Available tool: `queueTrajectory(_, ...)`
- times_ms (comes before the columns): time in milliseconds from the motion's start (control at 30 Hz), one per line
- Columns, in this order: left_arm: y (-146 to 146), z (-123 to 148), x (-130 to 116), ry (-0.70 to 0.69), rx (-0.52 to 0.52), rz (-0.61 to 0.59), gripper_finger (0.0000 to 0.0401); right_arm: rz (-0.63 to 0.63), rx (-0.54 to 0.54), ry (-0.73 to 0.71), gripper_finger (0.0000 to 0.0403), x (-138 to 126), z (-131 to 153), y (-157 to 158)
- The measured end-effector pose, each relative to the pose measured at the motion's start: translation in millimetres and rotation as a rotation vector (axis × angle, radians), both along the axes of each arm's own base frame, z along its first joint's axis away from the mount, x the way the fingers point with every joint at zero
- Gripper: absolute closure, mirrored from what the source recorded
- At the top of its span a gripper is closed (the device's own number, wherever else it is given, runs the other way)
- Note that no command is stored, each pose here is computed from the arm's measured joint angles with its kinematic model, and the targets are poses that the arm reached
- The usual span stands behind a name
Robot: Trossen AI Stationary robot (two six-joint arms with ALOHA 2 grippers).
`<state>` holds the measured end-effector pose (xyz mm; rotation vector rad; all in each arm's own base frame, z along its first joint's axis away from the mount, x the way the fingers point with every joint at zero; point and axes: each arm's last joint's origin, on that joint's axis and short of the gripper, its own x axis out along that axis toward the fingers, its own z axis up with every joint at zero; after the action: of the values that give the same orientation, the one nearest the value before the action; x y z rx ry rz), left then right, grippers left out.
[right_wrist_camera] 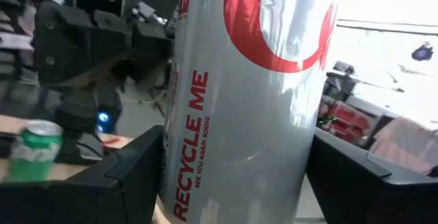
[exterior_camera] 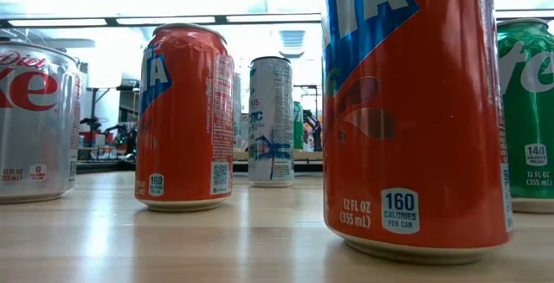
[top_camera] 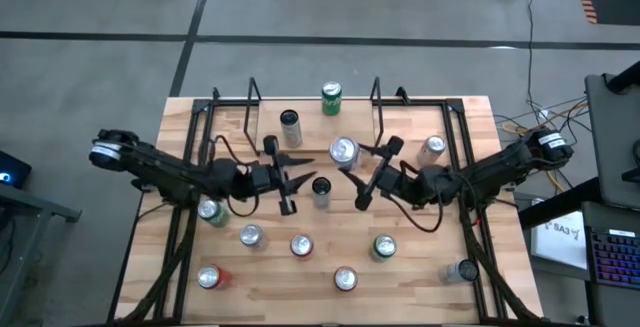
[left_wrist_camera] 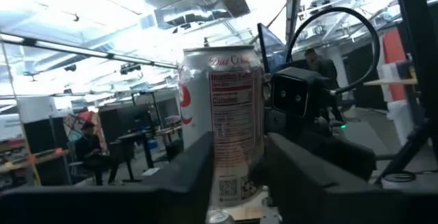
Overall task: Sort soda cans
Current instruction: Put the middle red silver soda can on the shelf
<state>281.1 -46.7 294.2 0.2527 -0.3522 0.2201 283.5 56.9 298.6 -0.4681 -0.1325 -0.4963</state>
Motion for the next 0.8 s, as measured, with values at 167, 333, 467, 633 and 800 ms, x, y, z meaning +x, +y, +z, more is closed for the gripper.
queueTrajectory(167,-1,-5,16,0.044,-0.008,0.071,0.0140,-0.019,0.019,0.010,0.0119,5,-6,-1)
queueTrajectory(333,0,-7,32,0.075,0.037,0.173,0.0051,-0.029,0.029,0.017,0.0119,9,-12,-2)
queueTrajectory(467,1,-5,41,0.072,0.024,0.210,0.0024,-0.034,0.031,0.026,0.0119,11,-15,-3)
queueTrajectory(633,2,-7,49,0.075,0.004,0.211,0.0027,-0.033,0.031,0.027,0.0119,11,-15,-3)
queueTrajectory(800,6,-7,61,0.056,-0.041,0.212,0.0039,-0.033,0.028,0.034,0.0119,11,-16,-3)
